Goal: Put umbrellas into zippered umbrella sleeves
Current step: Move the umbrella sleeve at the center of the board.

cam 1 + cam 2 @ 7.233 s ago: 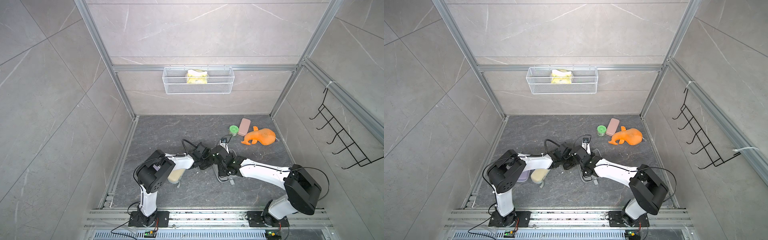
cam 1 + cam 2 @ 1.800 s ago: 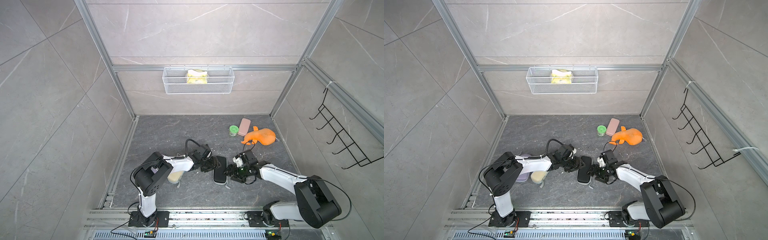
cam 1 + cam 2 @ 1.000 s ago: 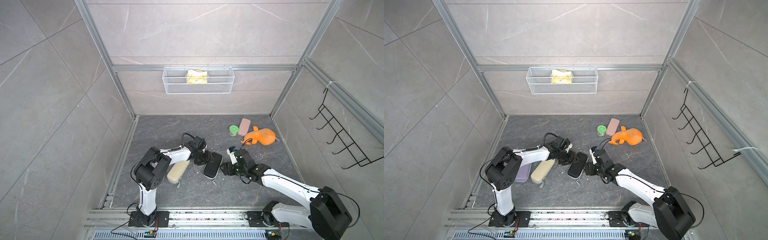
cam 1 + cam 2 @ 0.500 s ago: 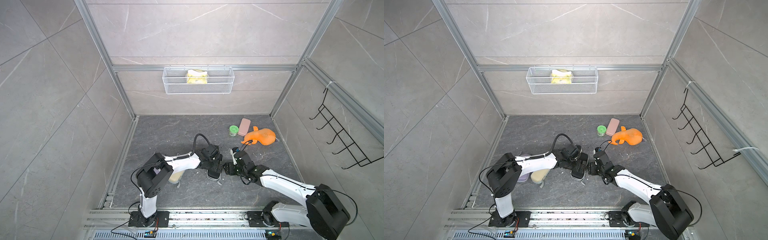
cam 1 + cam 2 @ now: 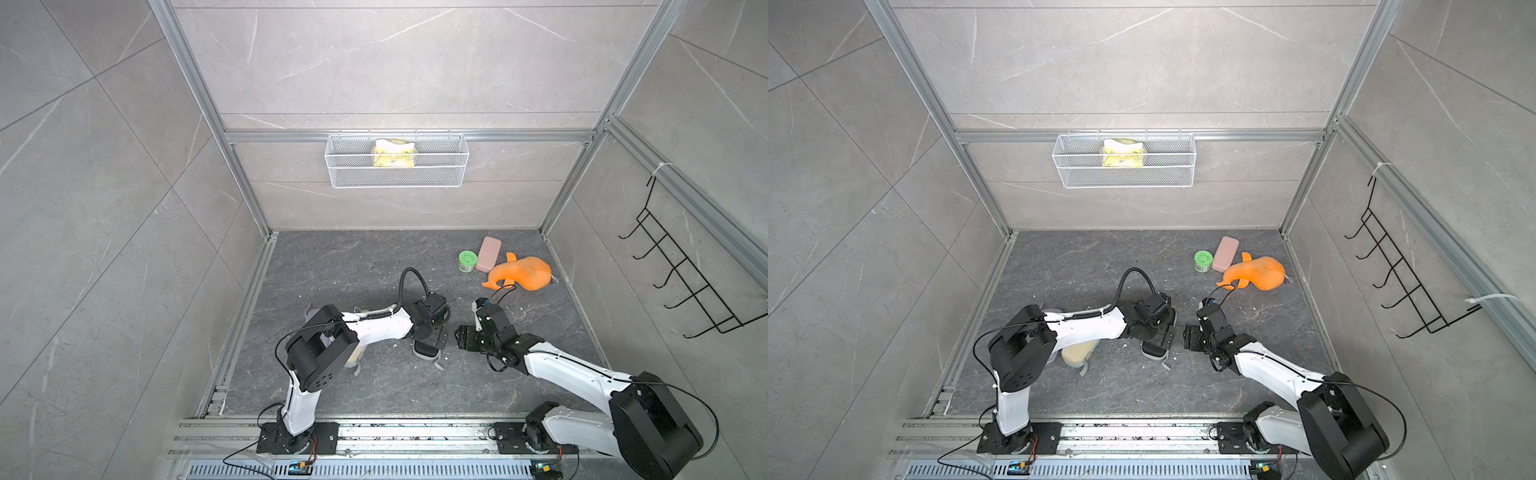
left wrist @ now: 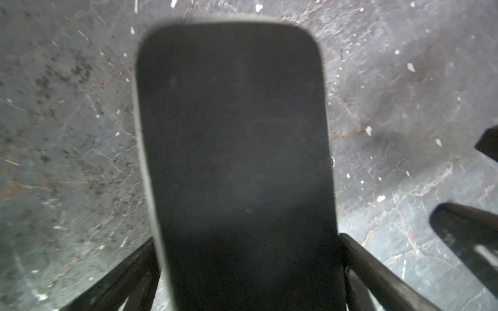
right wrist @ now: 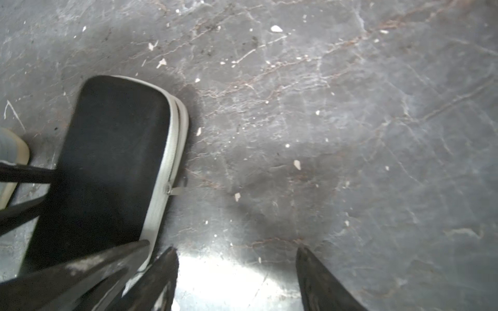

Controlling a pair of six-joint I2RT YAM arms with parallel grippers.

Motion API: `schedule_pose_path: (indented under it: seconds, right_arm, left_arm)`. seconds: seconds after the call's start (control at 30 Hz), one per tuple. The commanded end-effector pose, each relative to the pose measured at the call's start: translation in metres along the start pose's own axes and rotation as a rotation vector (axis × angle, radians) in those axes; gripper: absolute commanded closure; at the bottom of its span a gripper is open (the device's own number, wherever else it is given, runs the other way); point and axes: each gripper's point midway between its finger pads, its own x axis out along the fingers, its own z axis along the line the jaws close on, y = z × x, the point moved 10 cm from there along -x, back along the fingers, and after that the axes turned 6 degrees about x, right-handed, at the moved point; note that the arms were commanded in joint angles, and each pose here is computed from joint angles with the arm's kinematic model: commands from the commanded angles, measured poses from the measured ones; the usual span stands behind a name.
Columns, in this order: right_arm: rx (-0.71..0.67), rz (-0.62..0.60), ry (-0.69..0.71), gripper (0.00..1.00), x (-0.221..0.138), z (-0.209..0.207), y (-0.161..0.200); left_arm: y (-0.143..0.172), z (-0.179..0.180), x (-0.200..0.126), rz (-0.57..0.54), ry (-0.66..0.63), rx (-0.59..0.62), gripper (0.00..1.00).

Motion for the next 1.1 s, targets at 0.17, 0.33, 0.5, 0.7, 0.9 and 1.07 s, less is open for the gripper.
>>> schedule_pose_path:
  seconds: [0.17, 0.33, 0.5, 0.7, 0.9, 1.07]
  right_arm:
    - [0.063, 0.000, -0.032, 0.30, 0.002, -0.003, -0.001]
    - [0.046, -0.007, -0.064, 0.31, 0.002, -0.002, -0.001]
    - [0.007, -0.036, -0.127, 0.31, 0.001, 0.003, -0.004]
    - [-0.132, -0.092, -0.215, 0.32, 0.001, 0.015, 0.001]
    - [-0.398, -0.170, -0.247, 0.32, 0.000, 0.043, 0.016]
    - [-0.558, -0.165, -0.264, 0.36, 0.008, 0.060, 0.035]
  left_arm:
    - [0.006, -0.005, 0.010, 0.013, -0.072, -0.045, 0.01]
    - [0.014, -0.005, 0.009, 0.029, -0.093, 0.083, 0.08]
    - [0.020, 0.003, 0.000, 0.043, -0.047, 0.244, 0.11]
    - [0.023, 0.034, -0.009, 0.092, 0.111, 0.274, 0.13]
    - [0.018, 0.057, -0.018, 0.092, 0.224, 0.302, 0.13]
    - [0.017, 0.065, -0.016, 0.122, 0.244, 0.301, 0.15]
